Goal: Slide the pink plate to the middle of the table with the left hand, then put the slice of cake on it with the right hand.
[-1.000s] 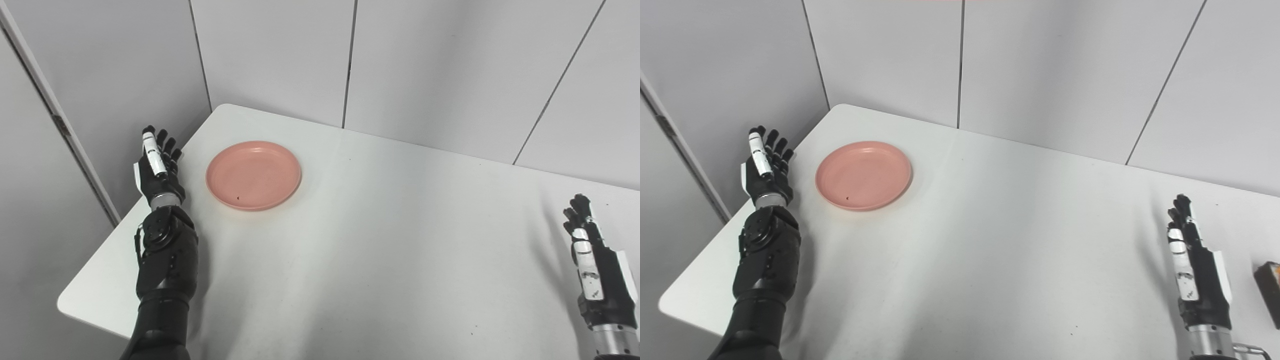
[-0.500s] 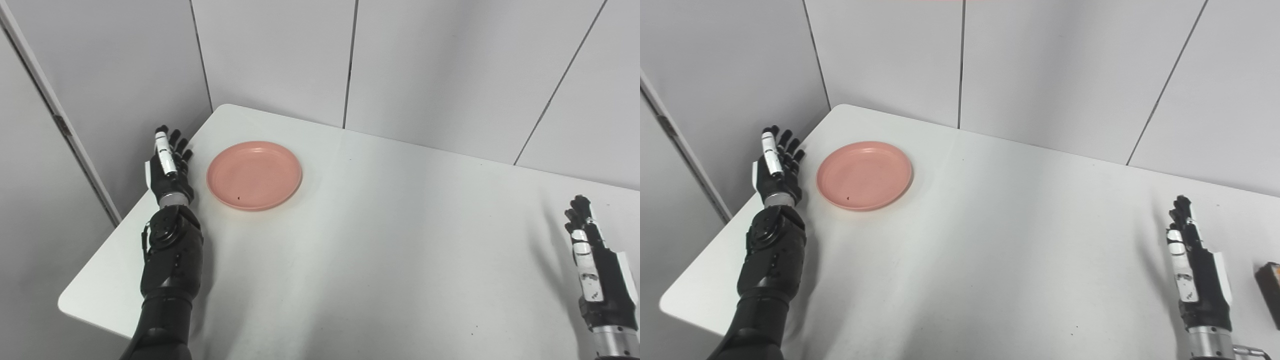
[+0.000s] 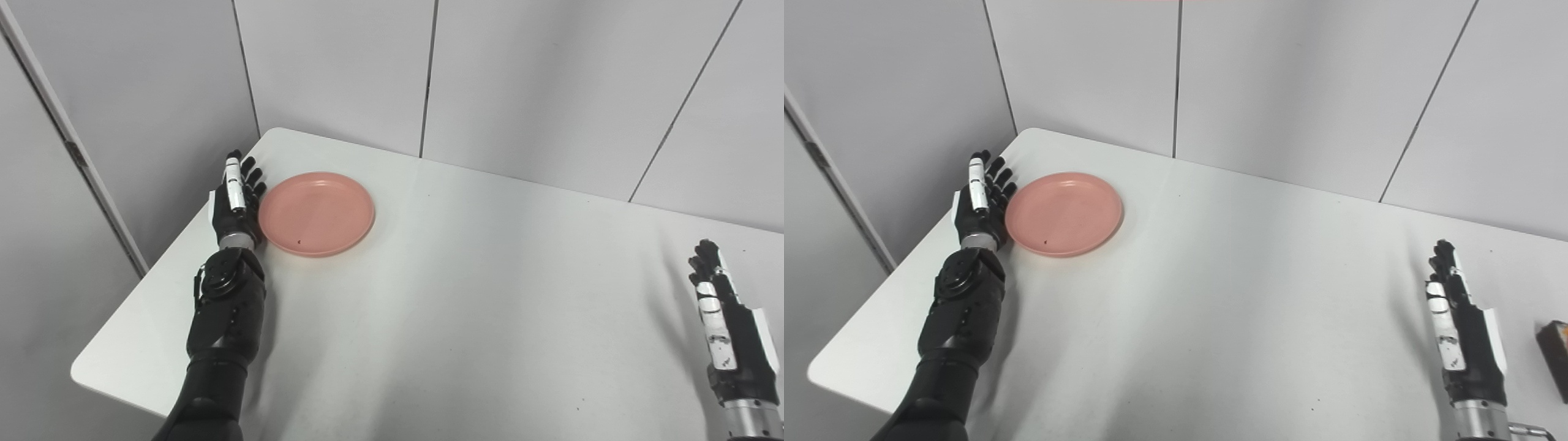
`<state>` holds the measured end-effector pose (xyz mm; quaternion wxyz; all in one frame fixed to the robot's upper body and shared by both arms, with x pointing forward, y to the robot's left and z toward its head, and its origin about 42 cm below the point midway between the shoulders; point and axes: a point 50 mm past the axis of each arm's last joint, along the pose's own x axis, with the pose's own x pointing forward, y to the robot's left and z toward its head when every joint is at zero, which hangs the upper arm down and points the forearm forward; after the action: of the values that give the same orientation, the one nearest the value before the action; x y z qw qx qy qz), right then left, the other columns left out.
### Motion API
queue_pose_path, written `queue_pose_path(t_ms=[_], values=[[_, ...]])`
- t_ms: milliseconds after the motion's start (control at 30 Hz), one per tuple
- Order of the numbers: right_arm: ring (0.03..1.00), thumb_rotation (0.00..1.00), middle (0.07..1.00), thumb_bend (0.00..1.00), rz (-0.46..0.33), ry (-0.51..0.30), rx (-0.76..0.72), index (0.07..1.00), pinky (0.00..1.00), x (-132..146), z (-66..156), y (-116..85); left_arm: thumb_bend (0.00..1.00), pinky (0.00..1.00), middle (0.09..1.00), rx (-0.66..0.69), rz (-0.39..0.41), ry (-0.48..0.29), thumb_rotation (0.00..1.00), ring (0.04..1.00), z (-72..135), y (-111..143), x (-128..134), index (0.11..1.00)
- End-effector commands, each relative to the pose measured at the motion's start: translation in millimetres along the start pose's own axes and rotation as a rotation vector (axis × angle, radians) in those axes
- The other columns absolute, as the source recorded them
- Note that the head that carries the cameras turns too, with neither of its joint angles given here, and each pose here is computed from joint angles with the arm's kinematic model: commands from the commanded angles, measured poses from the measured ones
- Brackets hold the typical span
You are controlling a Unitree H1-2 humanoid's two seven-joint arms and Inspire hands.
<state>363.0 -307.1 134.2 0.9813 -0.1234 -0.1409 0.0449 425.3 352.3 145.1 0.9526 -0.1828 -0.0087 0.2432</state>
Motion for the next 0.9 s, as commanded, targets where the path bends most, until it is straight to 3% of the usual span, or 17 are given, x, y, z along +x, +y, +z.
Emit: queue_pose_path(t_ms=[0, 500, 700, 867], values=[[0.967, 1.00, 0.977, 0.33, -0.003, 0.097, 0.044, 0.969, 0.98, -27.1, -22.8, 16.4, 0.37, 0.92, 0.924, 0.010, -0.021, 0.047, 1.00, 0.922, -4.8, -10.8, 1.7, 0.920], [0.948, 1.00, 0.959, 0.30, -0.008, 0.114, 0.015, 0.958, 0.94, -28.3, -9.9, 24.0, 0.38, 0.92, 0.933, 0.023, -0.124, 0.096, 1.00, 0.922, -14.3, -30.9, -6.0, 0.933], [0.942, 1.00, 0.957, 0.32, -0.003, 0.099, 0.028, 0.954, 0.93, -28.3, 1.9, 29.9, 0.37, 0.88, 0.913, 0.043, -0.167, 0.134, 1.00, 0.902, -21.8, -49.9, -12.6, 0.916], [0.933, 1.00, 0.949, 0.27, -0.008, 0.096, 0.023, 0.949, 0.90, -28.2, 8.6, 33.0, 0.36, 0.88, 0.910, 0.024, -0.234, 0.161, 1.00, 0.900, -27.2, -71.6, -22.5, 0.906]])
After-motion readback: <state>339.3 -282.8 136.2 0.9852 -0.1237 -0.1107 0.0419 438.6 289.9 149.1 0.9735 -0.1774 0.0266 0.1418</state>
